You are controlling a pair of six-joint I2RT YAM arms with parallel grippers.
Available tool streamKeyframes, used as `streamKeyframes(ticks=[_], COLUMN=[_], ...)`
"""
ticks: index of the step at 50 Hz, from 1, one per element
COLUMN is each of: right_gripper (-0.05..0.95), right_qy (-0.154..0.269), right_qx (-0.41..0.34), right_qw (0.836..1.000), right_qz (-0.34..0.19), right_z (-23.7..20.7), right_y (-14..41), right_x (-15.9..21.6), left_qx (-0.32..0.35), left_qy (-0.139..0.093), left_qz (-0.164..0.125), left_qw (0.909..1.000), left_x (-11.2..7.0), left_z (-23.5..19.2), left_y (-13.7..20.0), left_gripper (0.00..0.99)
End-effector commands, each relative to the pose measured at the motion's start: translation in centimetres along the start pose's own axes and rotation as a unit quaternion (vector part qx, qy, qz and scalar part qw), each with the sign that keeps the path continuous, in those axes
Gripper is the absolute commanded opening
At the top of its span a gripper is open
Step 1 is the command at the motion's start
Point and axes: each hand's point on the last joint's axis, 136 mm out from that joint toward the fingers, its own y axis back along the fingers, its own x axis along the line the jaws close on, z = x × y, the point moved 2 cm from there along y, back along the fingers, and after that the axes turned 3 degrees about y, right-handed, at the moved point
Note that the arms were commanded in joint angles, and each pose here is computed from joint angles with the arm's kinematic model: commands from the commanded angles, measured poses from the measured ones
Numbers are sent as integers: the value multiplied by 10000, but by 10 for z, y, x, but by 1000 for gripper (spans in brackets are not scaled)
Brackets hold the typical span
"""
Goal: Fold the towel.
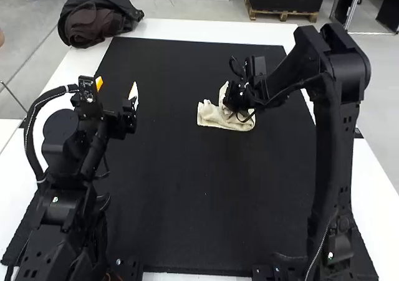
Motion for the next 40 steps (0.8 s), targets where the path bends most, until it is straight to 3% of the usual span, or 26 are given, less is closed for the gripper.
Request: streamKeyframes(ticks=[1,23,40], right_gripper=[-3,-3,-3], right_qy=[67,166,164], right_qx=[-156,-92,-25], right_qw=[9998,9994,9996], right_qz=[113,277,245], right_z=[11,1,-6], right_y=[-5,-19,-25], right_x=[18,42,41], left_qx=[-112,-112,-88], left_qy=[-61,-58,-47], left_qz=[11,3,-17], left_qw=[9999,9999,9999], left_x=[0,-1,-2], left_z=[4,4,0], left_y=[2,2,2], left_gripper=[969,969,969])
